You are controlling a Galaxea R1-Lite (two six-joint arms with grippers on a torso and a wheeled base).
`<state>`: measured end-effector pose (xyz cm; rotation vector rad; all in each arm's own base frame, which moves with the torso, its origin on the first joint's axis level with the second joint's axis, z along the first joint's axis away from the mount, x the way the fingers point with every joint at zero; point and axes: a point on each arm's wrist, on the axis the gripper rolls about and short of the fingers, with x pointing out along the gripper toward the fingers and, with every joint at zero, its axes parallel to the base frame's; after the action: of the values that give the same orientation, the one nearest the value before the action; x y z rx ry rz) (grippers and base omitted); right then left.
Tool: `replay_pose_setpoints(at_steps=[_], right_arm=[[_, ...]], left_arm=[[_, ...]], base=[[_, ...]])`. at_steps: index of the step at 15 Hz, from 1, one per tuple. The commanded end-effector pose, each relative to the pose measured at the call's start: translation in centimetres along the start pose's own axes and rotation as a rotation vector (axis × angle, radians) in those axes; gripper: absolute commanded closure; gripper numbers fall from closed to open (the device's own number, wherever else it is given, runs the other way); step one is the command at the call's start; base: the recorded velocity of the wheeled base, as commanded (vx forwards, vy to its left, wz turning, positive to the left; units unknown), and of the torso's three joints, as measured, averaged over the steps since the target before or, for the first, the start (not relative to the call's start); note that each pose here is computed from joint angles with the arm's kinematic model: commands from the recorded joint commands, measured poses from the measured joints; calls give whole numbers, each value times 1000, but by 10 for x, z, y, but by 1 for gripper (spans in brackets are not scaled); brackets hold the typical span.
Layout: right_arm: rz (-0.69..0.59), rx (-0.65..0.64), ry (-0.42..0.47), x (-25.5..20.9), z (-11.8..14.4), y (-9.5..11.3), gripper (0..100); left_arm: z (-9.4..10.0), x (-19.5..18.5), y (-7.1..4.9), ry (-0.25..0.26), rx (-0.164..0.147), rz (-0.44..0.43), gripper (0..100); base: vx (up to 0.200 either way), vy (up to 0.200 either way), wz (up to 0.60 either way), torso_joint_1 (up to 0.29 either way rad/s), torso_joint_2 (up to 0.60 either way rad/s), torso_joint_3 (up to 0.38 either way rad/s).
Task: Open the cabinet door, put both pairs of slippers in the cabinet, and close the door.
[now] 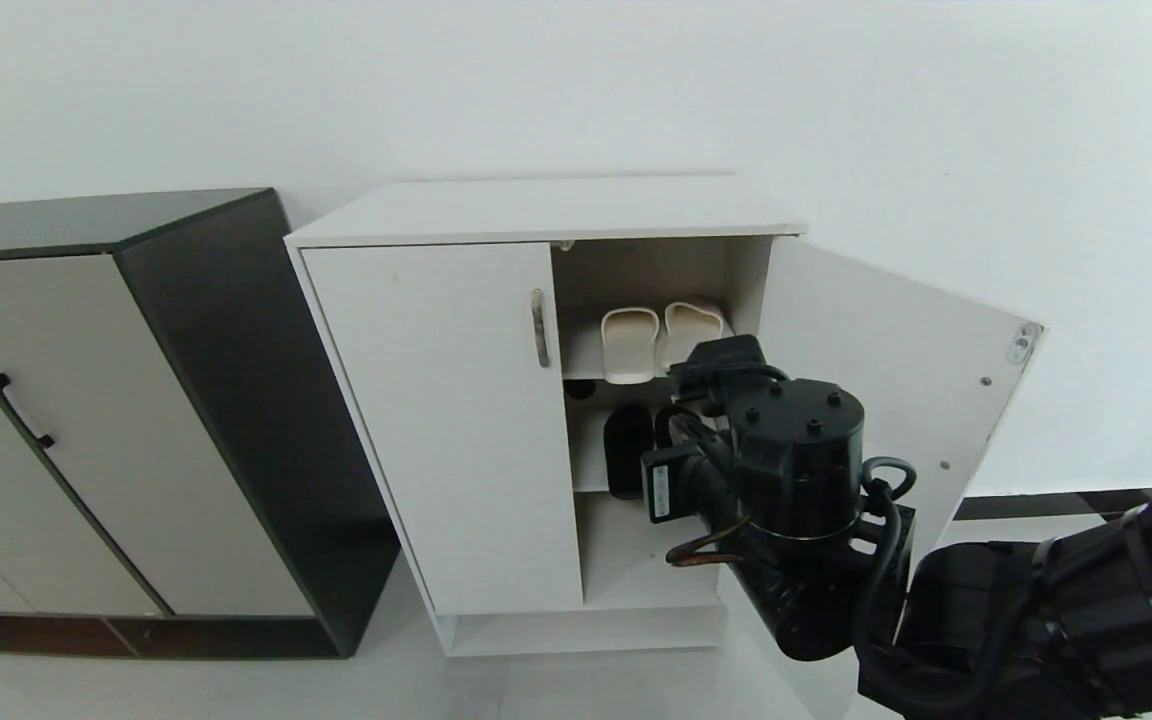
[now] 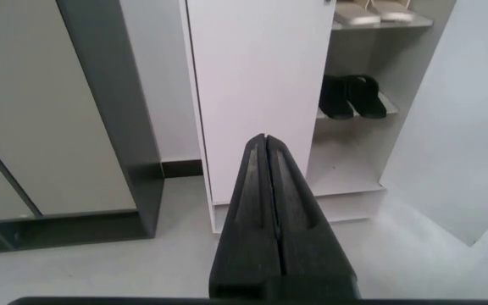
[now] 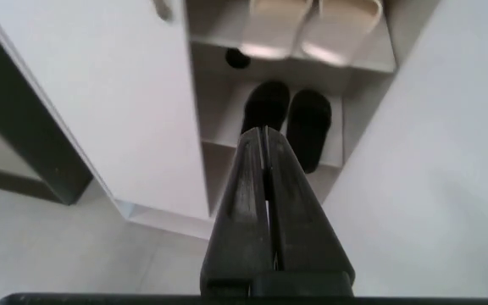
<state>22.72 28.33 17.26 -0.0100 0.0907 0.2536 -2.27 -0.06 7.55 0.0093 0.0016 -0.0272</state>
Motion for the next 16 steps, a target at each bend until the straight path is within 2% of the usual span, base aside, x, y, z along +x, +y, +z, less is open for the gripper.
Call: replay_pose_setpoints(at_steps=[1, 16], right_arm=[[-1, 0, 1, 0, -1, 0, 100], [-25, -13, 10, 7, -4, -6, 100]], left_arm=[[0, 0, 0, 0, 0, 0, 100], [0, 0, 0, 0, 0, 0, 100]], base=[[0, 0, 0, 144, -466, -339], [0, 0, 0, 189, -499, -313]])
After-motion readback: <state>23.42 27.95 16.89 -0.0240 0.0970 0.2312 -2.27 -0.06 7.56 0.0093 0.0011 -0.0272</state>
